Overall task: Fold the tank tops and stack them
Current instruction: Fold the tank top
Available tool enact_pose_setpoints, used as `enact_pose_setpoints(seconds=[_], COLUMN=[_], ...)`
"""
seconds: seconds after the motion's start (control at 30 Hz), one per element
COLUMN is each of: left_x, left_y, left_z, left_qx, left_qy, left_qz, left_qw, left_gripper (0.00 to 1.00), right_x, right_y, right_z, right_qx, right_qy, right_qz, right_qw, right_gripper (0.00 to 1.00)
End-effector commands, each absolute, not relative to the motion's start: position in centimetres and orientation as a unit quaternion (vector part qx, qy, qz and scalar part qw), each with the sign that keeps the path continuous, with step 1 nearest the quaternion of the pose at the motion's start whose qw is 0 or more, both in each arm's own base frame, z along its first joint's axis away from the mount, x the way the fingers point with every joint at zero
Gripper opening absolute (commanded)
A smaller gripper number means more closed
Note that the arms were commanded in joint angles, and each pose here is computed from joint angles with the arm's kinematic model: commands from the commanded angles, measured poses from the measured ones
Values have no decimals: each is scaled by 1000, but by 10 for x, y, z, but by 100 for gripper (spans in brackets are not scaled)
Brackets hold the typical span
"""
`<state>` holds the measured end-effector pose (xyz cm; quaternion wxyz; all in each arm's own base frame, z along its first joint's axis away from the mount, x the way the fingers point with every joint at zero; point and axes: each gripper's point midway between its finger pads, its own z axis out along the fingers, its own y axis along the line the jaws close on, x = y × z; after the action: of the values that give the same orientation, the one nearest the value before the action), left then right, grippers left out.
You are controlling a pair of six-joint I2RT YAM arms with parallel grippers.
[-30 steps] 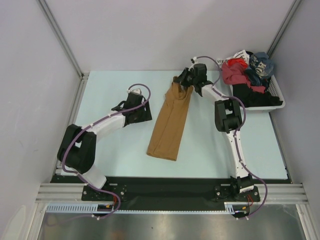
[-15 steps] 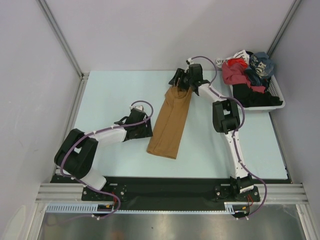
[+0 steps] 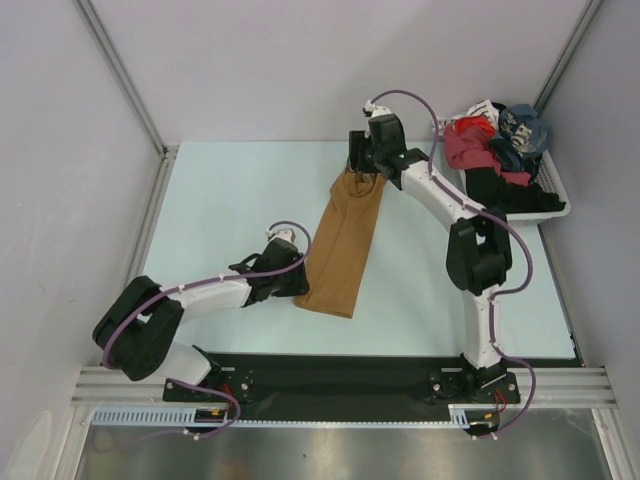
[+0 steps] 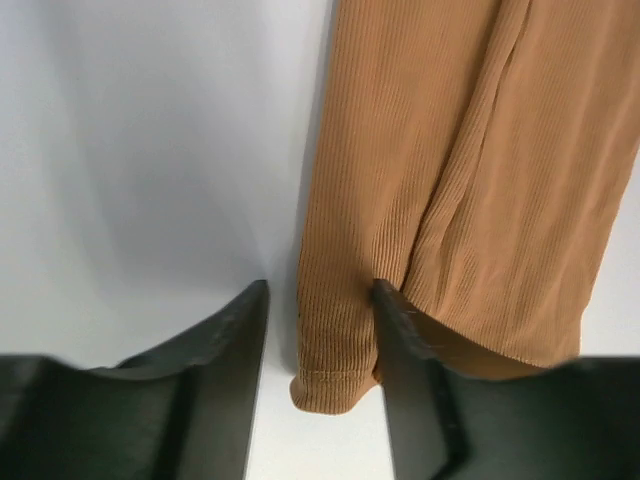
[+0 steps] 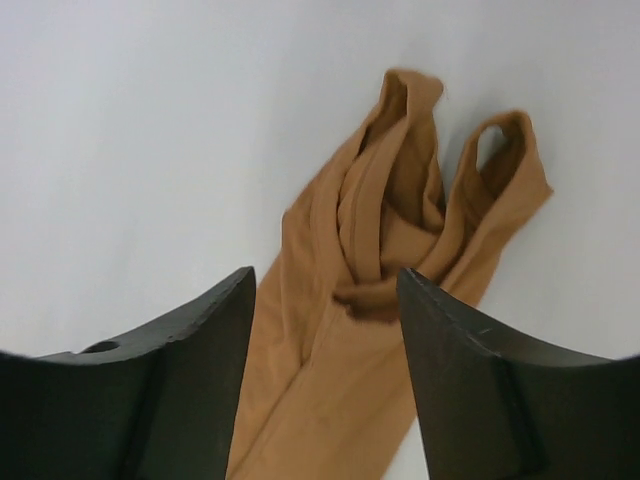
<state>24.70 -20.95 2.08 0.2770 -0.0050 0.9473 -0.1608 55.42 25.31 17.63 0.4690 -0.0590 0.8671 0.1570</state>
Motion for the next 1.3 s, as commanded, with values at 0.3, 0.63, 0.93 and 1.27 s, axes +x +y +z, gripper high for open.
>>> enact_pose_setpoints(seconds=[0.3, 0.63, 0.93, 1.27], left_x=[188, 135, 120, 104], left_y=[-215, -222, -209, -217], left_z=[-1, 1, 7, 13], left_qx=[7, -14, -13, -1], left_qy=[956, 950, 949, 946], left_qz=[-191, -218, -225, -253], left_qw=[223, 222, 219, 204], left_gripper=[0, 3, 55, 52], right_x=[360, 227, 152, 112], right_y=[222, 215, 231, 246], right_z=[131, 108, 68, 47], right_qx=[-21, -30, -43, -42], right_qy=[914, 934, 954, 955], right_qz=[174, 204, 208, 235], right_qw=[366, 292, 214, 178], right_gripper=[51, 59, 56, 51])
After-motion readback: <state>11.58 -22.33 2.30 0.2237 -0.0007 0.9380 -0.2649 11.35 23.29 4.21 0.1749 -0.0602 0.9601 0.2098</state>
